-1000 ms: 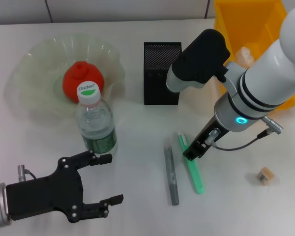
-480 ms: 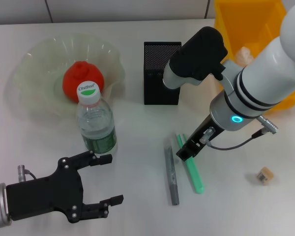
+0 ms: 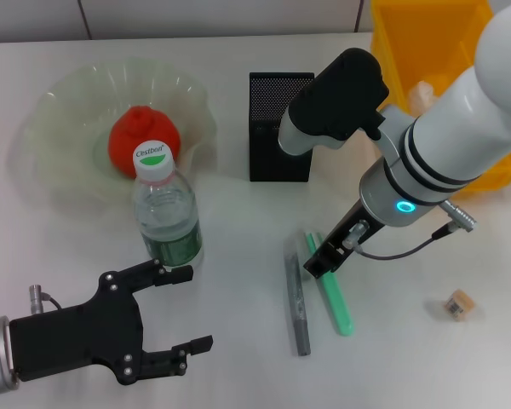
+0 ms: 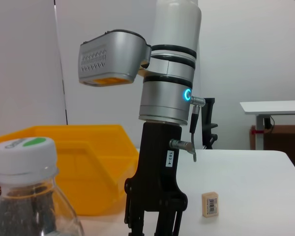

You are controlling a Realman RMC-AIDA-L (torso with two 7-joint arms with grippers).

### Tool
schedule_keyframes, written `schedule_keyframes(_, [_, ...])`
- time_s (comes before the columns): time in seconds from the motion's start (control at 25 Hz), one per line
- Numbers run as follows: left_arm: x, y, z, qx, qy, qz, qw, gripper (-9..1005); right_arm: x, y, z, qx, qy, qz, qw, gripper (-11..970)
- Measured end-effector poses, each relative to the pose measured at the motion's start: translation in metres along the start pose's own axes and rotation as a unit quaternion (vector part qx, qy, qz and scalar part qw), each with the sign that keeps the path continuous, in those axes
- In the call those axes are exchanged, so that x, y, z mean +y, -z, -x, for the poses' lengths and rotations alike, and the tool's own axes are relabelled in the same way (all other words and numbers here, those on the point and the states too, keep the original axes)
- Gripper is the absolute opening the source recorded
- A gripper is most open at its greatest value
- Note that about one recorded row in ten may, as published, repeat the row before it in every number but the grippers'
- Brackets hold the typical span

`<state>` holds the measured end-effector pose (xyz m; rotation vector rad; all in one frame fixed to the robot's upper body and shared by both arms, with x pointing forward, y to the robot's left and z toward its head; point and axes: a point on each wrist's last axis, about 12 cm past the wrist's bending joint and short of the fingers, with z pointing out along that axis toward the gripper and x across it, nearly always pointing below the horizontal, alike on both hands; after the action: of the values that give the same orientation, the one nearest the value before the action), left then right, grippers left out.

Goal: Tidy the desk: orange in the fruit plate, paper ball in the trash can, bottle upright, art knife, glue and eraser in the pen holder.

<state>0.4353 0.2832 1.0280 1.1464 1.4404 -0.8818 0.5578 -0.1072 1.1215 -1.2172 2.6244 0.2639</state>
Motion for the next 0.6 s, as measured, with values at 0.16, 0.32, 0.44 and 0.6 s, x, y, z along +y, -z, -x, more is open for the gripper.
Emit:
schedule_keyframes(0.16, [0.0000, 0.0002, 0.0000, 0.000, 0.000, 0.001, 1.000, 815, -0.0002, -0.0003, 0.0000, 0.001, 0.000, 0.000, 1.000, 525])
schedule_keyframes(0.32, [-0.0002, 0.0006, -0.0002, 0.000, 0.001, 0.002, 1.000, 815, -0.0016, -0.0022, 0.0002, 0.009, -0.001, -0.001, 1.000, 443])
schedule_keyframes(0.44, [-0.0004, 0.0007, -0.0003, 0.000, 0.001, 0.002, 1.000, 815, -0.0021, -0.0039, -0.0003, 0.014, -0.004, 0.002, 1.000, 352])
schedule_keyframes(0.6, [-0.0006, 0.0010, -0.0005, 0.000, 0.001, 0.003, 1.000, 815, -0.0015, -0.0038, -0.0003, 0.015, -0.005, 0.005, 1.000, 206])
